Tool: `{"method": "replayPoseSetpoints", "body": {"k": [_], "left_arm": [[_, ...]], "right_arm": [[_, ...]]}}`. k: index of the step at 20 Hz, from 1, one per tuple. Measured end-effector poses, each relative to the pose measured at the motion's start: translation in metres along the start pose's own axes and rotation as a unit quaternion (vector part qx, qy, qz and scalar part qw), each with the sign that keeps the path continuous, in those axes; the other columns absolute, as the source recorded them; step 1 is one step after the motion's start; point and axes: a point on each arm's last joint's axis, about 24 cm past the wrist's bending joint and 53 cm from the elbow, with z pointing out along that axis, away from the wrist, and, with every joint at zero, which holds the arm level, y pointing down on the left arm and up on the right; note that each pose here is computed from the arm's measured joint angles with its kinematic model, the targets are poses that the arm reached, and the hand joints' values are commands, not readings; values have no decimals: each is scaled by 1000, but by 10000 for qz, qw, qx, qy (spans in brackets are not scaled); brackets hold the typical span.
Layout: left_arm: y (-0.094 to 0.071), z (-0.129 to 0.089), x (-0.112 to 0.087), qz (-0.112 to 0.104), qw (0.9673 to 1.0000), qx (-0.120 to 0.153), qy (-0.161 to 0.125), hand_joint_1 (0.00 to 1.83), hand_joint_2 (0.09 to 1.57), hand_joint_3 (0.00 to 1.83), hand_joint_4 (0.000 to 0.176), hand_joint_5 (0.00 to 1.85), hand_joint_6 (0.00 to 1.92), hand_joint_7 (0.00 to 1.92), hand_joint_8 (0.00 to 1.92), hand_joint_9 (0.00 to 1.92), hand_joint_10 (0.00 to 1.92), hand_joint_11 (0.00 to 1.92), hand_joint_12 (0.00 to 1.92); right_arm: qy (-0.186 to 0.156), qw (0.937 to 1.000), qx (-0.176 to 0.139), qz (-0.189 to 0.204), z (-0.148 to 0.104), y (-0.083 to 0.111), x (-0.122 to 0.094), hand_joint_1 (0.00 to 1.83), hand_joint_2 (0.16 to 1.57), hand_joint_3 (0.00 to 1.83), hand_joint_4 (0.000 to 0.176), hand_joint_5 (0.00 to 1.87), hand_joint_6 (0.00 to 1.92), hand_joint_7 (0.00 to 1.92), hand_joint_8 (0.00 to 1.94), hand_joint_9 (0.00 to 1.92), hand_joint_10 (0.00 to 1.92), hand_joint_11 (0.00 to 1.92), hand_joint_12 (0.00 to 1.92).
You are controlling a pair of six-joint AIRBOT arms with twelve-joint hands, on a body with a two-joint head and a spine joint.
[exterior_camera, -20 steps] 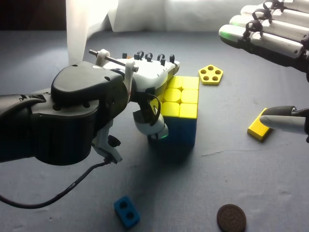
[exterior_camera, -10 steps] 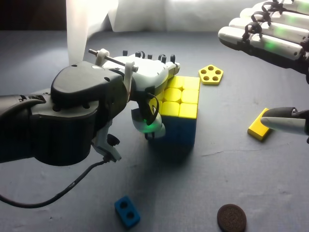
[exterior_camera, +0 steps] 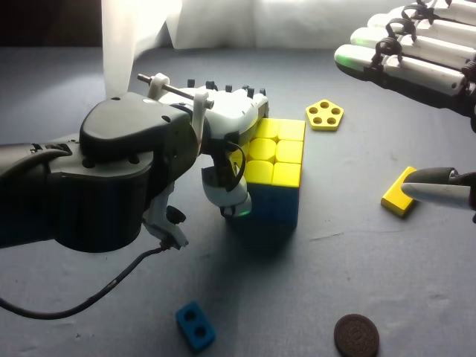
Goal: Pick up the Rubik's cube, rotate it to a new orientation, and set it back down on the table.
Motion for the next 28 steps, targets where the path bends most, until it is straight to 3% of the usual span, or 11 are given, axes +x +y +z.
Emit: {"method": "replayPoseSetpoints", "body": {"k": [3, 9, 11, 15, 18, 21, 22, 23, 24, 27, 28], "left_arm": [[-3, -2, 0, -82, 10000, 13, 41, 1087, 1184, 0, 0, 3, 1556, 0, 1568, 23, 1649, 0, 1774], [-19, -11, -24, -45, 9999, 111, -40, 1094, 1186, 5, 0, 7, 1546, 0, 1572, 16, 1657, 0, 1760], [-17, -15, -34, -98, 9999, 65, -97, 1289, 1192, 6, 0, 118, 1475, 68, 1547, 84, 1626, 0, 1797], [-21, -25, -41, -140, 9999, -8, -37, 1104, 1153, 0, 0, 0, 1588, 0, 1574, 0, 1669, 0, 1759], [-35, -31, -43, -221, 9997, 111, -11, 1293, 1191, 11, 0, 89, 1501, 61, 1533, 68, 1601, 0, 1764], [-38, -34, -44, -280, 9995, 113, -8, 1135, 1193, 2, 0, 21, 1544, 1, 1566, 27, 1611, 0, 1724], [-38, -34, -44, -294, 9995, 97, -9, 1086, 1188, 0, 0, 3, 1549, 0, 1574, 24, 1629, 0, 1731], [-39, -36, -43, -307, 9995, 90, -2, 1081, 1169, 0, 0, 0, 1575, 0, 1600, 32, 1659, 0, 1750], [-41, -36, -43, -311, 9995, 99, 4, 1081, 1169, 0, 0, 0, 1575, 0, 1600, 32, 1659, 0, 1750], [-44, -37, -43, -321, 9994, 152, 15, 1104, 1161, 0, 0, 13, 1531, 0, 1570, 26, 1651, 0, 1734], [-44, -37, -43, -325, 9994, 147, 15, 1083, 1146, 0, 0, 8, 1532, 0, 1572, 23, 1650, 0, 1733]], "right_arm": [[5, 10000, 3, -29, 0, 0, 0, 405, 1205, 1, 0, 16, 3, 77, 0, 110, 4, 0, 531], [-21, 10000, 37, -63, -1, -2, 2, 397, 1207, 0, 0, 32, 8, 74, 4, 103, 12, 0, 576], [-172, 9997, 181, 66, -3, -9, -4, 447, 1200, 0, 0, 47, 10, 99, 6, 120, 17, 0, 539], [-308, 9978, 555, 205, -11, -21, -3, 401, 1203, 0, 0, 1, 0, 96, 3, 132, 17, 0, 656], [-170, 9980, 603, -51, -13, -17, 4, 450, 1193, 0, 0, 15, 4, 96, 7, 130, 23, 0, 494], [-37, 9974, 719, 32, -13, -22, 10, 391, 1204, 2, 0, 4, 0, 214, 30, 230, 73, 0, 658], [50, 9969, 779, 91, -14, -25, 12, 415, 1187, 3, 0, 6, 0, 367, 40, 250, 276, 0, 861], [133, 9965, 822, 105, -14, -27, 14, 408, 1185, 1, 0, 22, 3, 535, 169, 150, 1084, 0, 1212], [190, 9962, 839, 134, -13, -28, 16, 408, 1185, 1, 0, 22, 3, 535, 169, 150, 1084, 0, 1212], [388, 9967, 657, 267, -11, -18, 25, 457, 1180, 2, 0, 17, 3, 204, 1527, 182, 1763, 0, 1889], [388, 9969, 626, 275, -11, -17, 25, 454, 1188, 4, 0, 5, 1, 214, 1585, 198, 1826, 0, 1915]]}}
